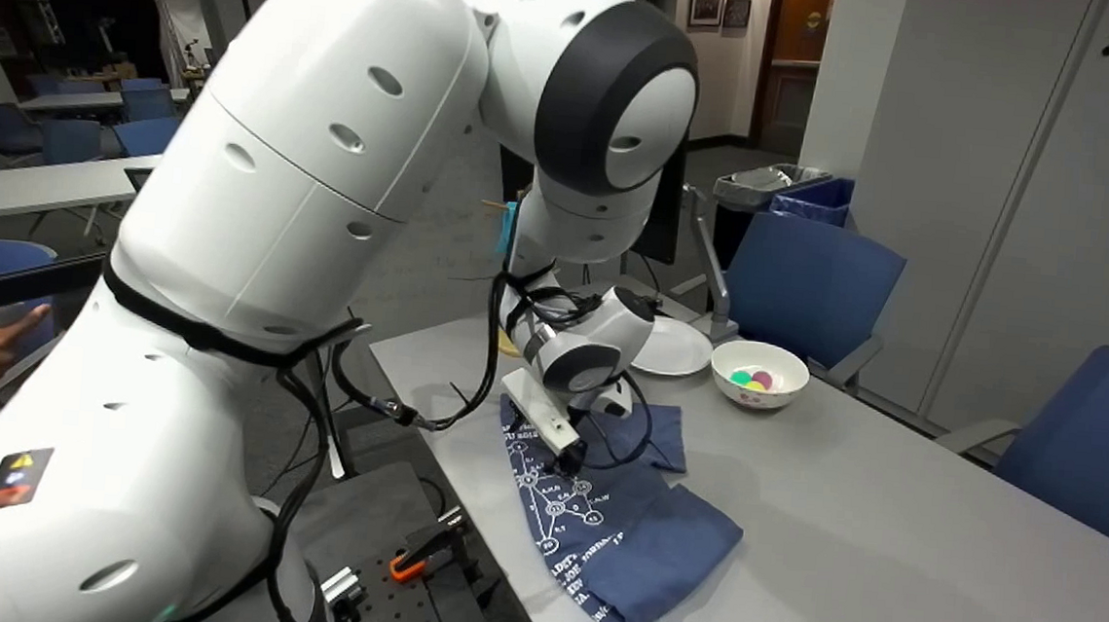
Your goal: Unfold the shirt on the table.
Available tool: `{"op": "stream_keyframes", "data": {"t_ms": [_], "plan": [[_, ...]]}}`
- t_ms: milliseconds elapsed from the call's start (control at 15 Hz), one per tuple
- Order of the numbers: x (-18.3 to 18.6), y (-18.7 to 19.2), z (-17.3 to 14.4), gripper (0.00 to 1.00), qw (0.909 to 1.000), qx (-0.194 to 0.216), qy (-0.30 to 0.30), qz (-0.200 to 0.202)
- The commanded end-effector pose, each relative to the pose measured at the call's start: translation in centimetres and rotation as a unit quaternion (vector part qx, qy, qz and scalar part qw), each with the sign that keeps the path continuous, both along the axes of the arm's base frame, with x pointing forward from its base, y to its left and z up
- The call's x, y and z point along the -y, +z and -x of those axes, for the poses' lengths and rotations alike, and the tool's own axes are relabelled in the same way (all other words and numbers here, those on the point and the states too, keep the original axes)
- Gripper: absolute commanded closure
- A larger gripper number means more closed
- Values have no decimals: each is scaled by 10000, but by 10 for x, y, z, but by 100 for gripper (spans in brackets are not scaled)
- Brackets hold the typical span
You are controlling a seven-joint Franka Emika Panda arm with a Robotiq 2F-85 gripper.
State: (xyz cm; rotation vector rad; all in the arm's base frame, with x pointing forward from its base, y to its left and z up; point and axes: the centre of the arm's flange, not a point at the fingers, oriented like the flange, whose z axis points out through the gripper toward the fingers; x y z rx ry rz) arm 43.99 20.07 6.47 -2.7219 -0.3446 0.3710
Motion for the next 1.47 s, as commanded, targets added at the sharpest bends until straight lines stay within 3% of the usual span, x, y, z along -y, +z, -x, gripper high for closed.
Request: {"op": "stream_keyframes", "data": {"t_ms": [0, 467, 867, 1067, 1400], "plan": [[11, 48, -13, 0, 9984, -251, 465, 174], [69, 95, -19, 0, 9888, -311, 610, 1328], [113, 101, -6, 0, 9645, -34, 874, 2493], [124, 95, 5, 0, 9521, 69, 981, 2895], [136, 76, 13, 0, 9391, 318, 942, 3290]]}}
